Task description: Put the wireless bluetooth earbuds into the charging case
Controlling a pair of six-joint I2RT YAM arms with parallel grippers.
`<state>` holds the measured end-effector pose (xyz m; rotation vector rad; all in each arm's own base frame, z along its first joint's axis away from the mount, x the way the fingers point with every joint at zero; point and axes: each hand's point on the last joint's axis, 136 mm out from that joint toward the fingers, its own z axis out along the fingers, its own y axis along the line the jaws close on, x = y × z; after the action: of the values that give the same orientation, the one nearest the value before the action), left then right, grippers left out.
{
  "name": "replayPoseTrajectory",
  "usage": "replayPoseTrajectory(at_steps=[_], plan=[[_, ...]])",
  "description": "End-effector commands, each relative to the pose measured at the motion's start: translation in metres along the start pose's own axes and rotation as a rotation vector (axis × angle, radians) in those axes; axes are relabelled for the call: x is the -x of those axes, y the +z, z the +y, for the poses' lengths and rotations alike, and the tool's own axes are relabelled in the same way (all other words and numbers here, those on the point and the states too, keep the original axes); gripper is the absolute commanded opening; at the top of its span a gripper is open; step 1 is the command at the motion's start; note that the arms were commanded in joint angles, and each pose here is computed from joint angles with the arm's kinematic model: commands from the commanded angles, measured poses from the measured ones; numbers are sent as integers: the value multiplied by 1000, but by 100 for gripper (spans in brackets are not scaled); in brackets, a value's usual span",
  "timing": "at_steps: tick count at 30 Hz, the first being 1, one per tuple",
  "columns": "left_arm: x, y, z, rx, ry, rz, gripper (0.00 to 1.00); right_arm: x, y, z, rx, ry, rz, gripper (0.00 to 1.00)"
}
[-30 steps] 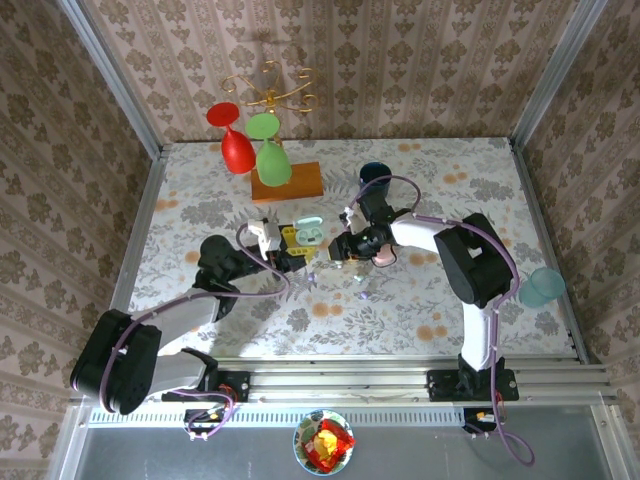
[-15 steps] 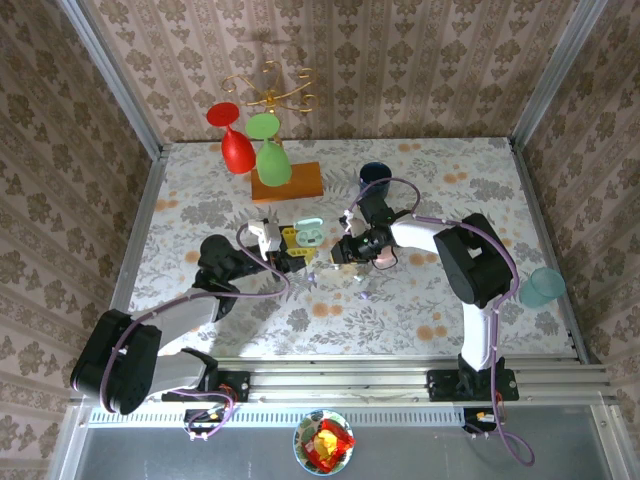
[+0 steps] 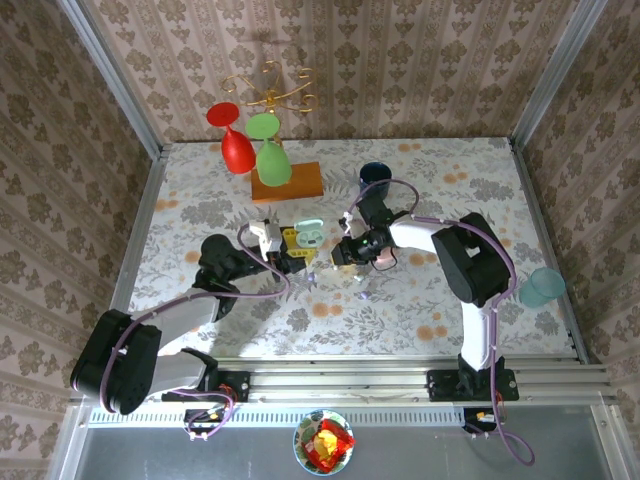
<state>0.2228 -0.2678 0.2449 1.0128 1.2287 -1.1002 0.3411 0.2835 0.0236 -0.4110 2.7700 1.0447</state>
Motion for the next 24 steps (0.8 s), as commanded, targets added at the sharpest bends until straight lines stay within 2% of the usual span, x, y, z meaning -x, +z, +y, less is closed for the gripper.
replayPoseTrajectory(at_steps=[1,7,13,19,24], plan=[[16,0,0,-8,63,-29,37,-5,6,-10,-60,8,37,34],[13,-1,0,-8,63,-25,38,-8,6,-19,-116,39,58,33],[11,0,2,-3,61,-18,38,-11,3,-22,-145,54,63,27],[8,0,6,9,64,-17,38,-2,-6,-13,-133,52,24,25],[-1,0,20,82,60,14,37,8,-28,-2,-151,34,-52,25]])
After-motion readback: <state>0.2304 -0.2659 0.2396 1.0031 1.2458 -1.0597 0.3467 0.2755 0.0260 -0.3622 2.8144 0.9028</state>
